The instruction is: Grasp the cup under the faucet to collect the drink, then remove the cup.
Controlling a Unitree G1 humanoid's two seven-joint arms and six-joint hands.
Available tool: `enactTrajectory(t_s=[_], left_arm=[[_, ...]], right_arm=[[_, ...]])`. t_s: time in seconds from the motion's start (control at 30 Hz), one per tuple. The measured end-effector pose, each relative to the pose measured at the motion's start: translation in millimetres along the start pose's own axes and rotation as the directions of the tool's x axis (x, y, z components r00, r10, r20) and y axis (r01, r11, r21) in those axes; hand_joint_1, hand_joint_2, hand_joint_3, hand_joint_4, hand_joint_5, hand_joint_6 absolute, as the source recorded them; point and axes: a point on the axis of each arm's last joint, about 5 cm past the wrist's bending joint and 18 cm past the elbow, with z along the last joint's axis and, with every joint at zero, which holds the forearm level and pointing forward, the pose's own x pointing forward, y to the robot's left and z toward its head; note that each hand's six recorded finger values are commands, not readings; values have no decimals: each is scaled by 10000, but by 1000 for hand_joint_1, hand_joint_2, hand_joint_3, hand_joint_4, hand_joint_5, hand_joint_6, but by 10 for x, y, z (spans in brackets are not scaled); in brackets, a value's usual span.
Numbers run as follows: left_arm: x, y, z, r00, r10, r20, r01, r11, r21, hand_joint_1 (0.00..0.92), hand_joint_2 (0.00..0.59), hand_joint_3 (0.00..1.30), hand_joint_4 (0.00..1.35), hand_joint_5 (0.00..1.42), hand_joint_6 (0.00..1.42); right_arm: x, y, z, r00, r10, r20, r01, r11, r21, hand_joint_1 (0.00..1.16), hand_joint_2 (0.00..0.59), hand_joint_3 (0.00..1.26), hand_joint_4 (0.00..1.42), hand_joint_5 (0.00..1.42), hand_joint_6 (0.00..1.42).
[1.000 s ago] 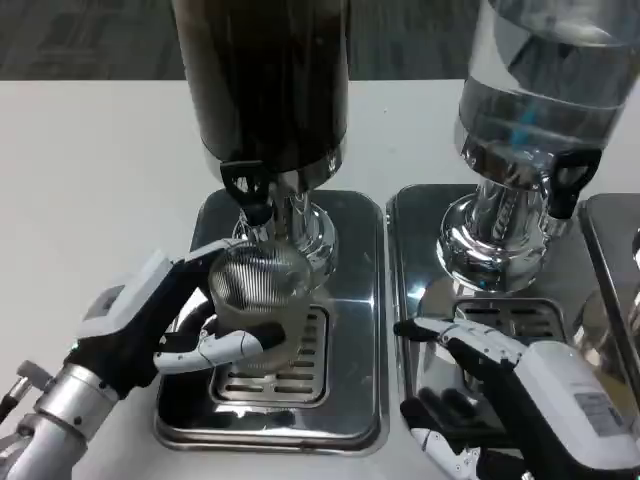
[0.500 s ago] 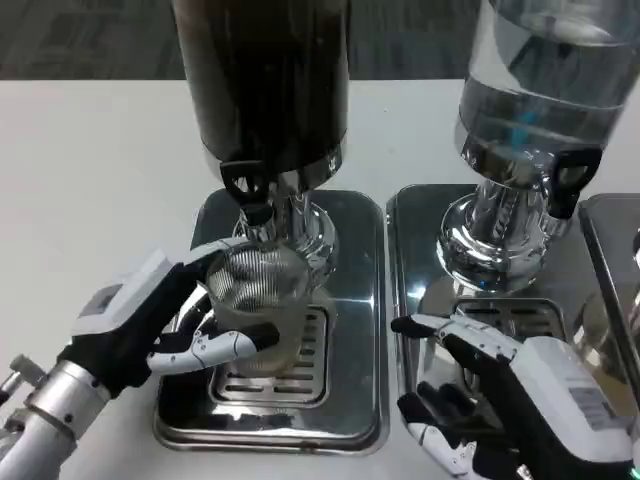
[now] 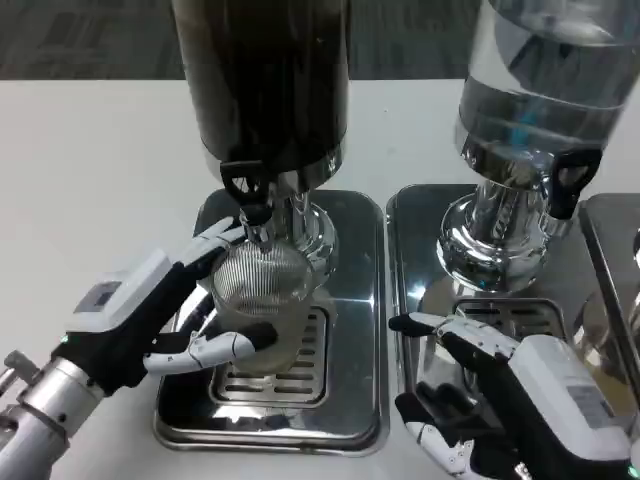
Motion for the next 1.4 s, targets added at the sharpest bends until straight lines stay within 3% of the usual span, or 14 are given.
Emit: enactTrajectory(t_s=[0.3, 0.57, 0.97, 1.23, 1.4], left_arm=[[10, 18, 16, 9998, 168, 148, -169, 9998, 103, 139, 138, 150, 0, 132, 159], [-14, 26, 22, 9996, 224, 180, -227, 9996, 180, 119, 128, 116, 0, 1, 23], [-56, 54, 35, 9989, 435, 198, -441, 9986, 305, 96, 114, 39, 0, 0, 0], [-247, 214, 50, 9883, 1500, 264, -1508, 9879, 354, 62, 123, 48, 0, 21, 18], [-423, 316, 69, 9699, 2430, 170, -2432, 9700, 61, 40, 126, 198, 155, 234, 237]], right_arm=[[2, -4, 4, 10000, 52, -39, -52, 10000, 28, 616, 375, 288, 275, 223, 301], [6, -29, 23, 10000, 99, 9, -99, 9999, 142, 628, 385, 295, 275, 223, 306], [9, -55, 1, 10000, 42, -60, -42, 9999, 93, 633, 387, 295, 283, 225, 318], [9, -52, 2, 10000, 29, -85, -27, 9999, 151, 635, 387, 307, 285, 234, 321], [14, -54, 1, 10000, 25, -83, -24, 9998, 209, 630, 392, 308, 285, 235, 322]])
